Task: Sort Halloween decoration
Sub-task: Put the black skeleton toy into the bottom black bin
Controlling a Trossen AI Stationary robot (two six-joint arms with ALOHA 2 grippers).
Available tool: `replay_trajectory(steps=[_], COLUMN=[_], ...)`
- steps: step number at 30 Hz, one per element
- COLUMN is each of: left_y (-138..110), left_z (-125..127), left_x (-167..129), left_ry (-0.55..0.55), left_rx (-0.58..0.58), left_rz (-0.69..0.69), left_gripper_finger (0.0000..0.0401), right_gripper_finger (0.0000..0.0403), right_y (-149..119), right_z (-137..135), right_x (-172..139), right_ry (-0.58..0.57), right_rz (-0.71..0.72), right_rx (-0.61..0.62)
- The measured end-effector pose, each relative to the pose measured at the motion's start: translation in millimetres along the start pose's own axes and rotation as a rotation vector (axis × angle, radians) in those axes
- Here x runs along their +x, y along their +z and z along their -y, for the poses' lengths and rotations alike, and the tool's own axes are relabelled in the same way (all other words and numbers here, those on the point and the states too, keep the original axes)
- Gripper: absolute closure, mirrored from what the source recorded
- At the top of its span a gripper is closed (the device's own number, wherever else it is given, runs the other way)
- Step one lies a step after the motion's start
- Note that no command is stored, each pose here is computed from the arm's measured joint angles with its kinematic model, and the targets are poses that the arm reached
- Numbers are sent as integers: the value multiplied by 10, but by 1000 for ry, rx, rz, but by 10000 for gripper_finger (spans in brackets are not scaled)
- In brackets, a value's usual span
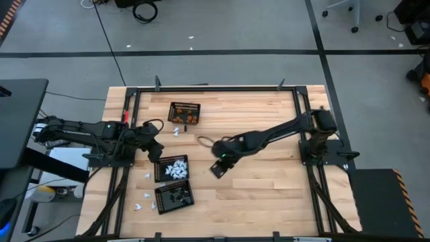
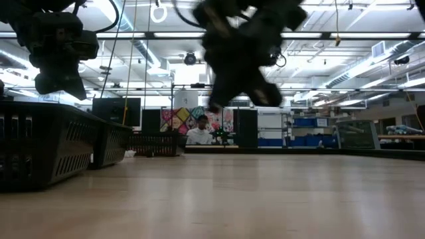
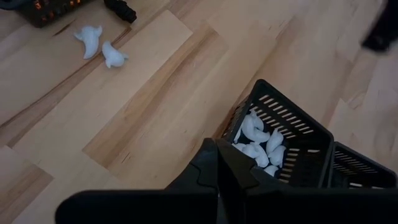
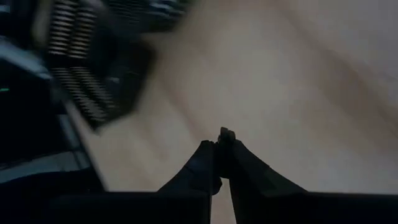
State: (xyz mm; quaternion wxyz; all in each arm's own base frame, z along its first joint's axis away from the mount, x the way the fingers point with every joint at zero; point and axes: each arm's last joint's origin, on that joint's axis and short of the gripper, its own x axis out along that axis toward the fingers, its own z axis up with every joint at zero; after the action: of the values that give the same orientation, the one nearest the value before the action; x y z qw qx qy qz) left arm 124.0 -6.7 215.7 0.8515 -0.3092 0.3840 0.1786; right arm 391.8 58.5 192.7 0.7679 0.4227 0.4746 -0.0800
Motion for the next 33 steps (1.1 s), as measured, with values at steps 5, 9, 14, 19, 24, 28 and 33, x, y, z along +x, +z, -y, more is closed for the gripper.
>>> replay_trajectory(steps=[5, 9, 14, 19, 24, 28, 33], left_y=[2, 3, -9, -38, -60, -51, -31], left_z=[2, 5, 17, 8, -16, -12, -19], left_x=[0, 0, -1, -3, -4, -3, -2], left_ry=[-2, -8, -47, -60, -33, -30, 7], left_rx=[-4, -13, -26, -48, -63, -69, -89], left_rz=[2, 1, -40, -94, -116, -100, -45], left_gripper_finger=[396, 396, 396, 396, 394, 374, 334], right_gripper_finger=[368, 368, 368, 359, 311, 263, 230], right_y=[195, 352, 459, 449, 443, 444, 537], right_z=[-482, -826, -1112, -1159, -1166, -1175, -1250], right_x=[304, 489, 713, 1004, 1103, 1073, 836], right_ry=[71, 113, 131, 95, 121, 122, 148], right_rz=[20, 14, 30, 7, -24, -31, 10], right_rx=[-75, -137, -213, -247, -249, -246, -252])
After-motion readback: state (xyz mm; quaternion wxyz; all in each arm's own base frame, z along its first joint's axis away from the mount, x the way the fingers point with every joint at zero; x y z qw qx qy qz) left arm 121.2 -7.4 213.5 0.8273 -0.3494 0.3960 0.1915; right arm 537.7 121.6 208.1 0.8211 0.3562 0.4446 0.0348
